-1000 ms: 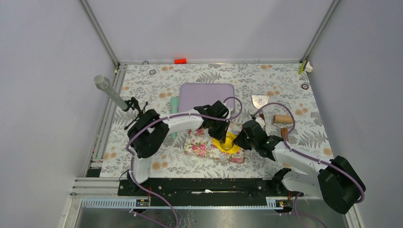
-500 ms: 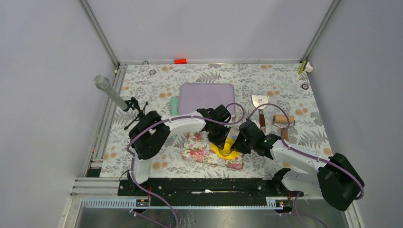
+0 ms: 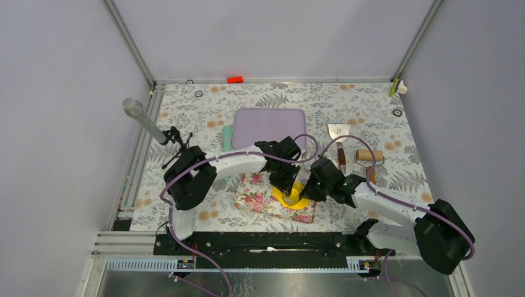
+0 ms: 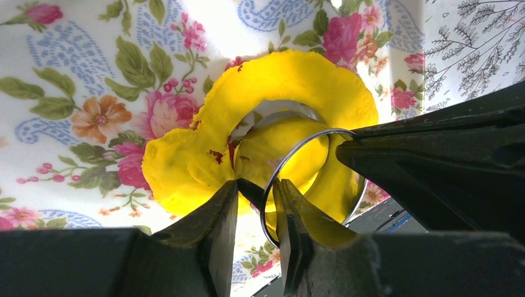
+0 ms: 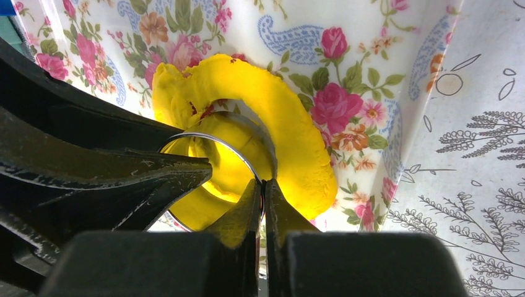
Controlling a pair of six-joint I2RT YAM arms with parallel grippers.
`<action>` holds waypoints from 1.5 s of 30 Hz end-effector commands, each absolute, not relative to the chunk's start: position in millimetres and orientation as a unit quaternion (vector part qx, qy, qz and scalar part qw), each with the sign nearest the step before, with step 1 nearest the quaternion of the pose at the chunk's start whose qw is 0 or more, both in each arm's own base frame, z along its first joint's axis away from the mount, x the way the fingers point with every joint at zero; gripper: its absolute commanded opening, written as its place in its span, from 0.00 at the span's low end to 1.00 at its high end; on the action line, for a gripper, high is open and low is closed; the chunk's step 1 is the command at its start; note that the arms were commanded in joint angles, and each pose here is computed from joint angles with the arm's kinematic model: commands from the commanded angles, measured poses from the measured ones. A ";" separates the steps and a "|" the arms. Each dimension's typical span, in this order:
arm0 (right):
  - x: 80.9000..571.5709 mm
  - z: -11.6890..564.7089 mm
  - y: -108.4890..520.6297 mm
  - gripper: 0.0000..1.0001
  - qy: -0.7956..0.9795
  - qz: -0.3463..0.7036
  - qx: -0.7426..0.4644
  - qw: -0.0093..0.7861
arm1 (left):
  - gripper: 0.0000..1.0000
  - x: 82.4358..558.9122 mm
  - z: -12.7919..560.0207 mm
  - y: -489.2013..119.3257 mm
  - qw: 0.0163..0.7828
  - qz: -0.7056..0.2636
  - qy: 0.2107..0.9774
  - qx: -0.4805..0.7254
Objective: Roll out the dumpling wrappers from the dough
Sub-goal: Pick up the dumpling mold from the dumpling wrapper, then place the dumpling mold at the center of the board.
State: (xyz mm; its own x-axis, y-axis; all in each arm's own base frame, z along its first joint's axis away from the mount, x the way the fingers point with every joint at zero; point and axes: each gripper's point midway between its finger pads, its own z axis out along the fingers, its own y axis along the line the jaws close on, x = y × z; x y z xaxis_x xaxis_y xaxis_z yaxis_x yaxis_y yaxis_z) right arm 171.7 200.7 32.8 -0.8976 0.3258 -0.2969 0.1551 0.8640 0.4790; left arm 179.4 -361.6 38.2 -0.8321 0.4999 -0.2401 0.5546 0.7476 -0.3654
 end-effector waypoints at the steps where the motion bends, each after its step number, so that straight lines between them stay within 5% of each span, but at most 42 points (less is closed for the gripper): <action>1: 186.3 42.9 194.8 0.00 0.943 0.210 0.140 0.216 | 0.29 160.6 48.7 -337.3 0.034 -0.186 0.939 0.289; 24: 212.4 112.8 206.3 0.00 0.918 0.246 0.127 0.284 | 0.31 178.6 96.9 -334.8 0.086 -0.208 0.937 0.266; 27: 220.2 115.2 202.3 0.00 0.919 0.226 0.128 0.296 | 0.63 184.1 118.5 -335.5 0.103 -0.234 0.932 0.256; 30: 229.6 114.5 195.1 0.00 0.926 0.188 0.123 0.304 | 0.79 192.4 141.0 -331.0 0.125 -0.246 0.929 0.247; 45: 277.9 134.1 201.0 0.00 0.913 0.193 0.132 0.333 | 0.80 208.8 209.9 -328.8 0.203 -0.333 0.897 0.210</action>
